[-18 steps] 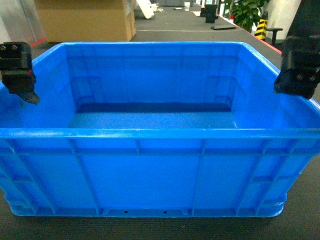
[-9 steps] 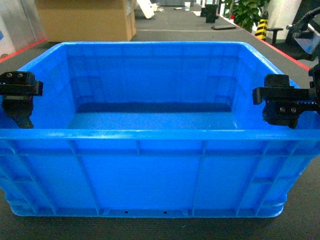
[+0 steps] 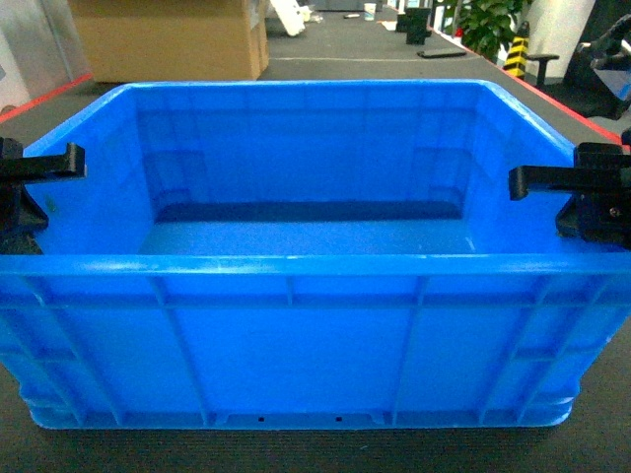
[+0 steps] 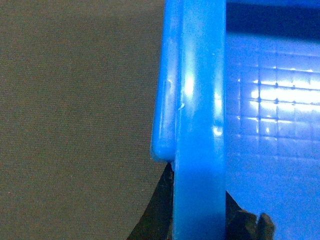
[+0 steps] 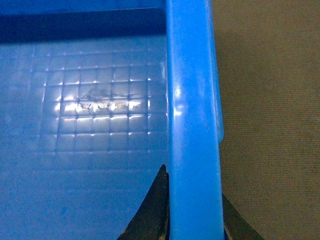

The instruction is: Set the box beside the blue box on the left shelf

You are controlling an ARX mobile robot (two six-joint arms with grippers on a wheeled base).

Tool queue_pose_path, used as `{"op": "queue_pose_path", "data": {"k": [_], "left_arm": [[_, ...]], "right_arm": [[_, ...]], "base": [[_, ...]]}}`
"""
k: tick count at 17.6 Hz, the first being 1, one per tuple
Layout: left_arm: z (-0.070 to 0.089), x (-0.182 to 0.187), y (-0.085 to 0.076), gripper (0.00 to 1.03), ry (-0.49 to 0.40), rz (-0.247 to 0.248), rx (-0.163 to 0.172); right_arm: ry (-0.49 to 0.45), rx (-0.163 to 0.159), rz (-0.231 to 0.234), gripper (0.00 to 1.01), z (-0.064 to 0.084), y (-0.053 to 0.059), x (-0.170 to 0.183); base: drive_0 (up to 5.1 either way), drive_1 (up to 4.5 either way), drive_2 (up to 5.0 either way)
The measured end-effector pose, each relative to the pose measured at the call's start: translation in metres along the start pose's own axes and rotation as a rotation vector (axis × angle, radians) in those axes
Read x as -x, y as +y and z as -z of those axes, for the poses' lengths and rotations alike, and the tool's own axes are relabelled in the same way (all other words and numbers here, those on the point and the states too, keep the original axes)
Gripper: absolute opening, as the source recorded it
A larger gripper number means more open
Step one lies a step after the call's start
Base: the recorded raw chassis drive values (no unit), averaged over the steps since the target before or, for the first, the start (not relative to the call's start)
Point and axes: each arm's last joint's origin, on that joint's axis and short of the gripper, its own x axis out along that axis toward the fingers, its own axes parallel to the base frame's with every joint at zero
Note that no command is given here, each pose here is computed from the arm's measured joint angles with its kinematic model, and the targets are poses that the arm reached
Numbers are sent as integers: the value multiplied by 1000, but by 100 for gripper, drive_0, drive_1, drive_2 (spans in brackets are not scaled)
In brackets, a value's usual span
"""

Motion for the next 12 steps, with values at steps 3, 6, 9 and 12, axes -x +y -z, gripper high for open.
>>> {"op": "queue_pose_path", "data": {"k": [3, 6, 9, 12], "left_arm": [[10, 21, -7, 8, -29, 11, -4], [13, 51, -13, 8, -109, 24, -6], [22, 67, -18, 8, -150, 32, -15], [36, 79, -24, 8, -164, 33, -23]], "right_arm": [[-23, -12, 5, 9, 9, -9, 20], [-94, -32, -5, 9, 14, -18, 47], [-125, -40, -7, 9, 24, -24, 64], [-129, -43, -2, 9, 37, -32, 74]], "base": [[0, 0, 0], [0, 0, 0], [0, 0, 0], [0, 0, 0]]}}
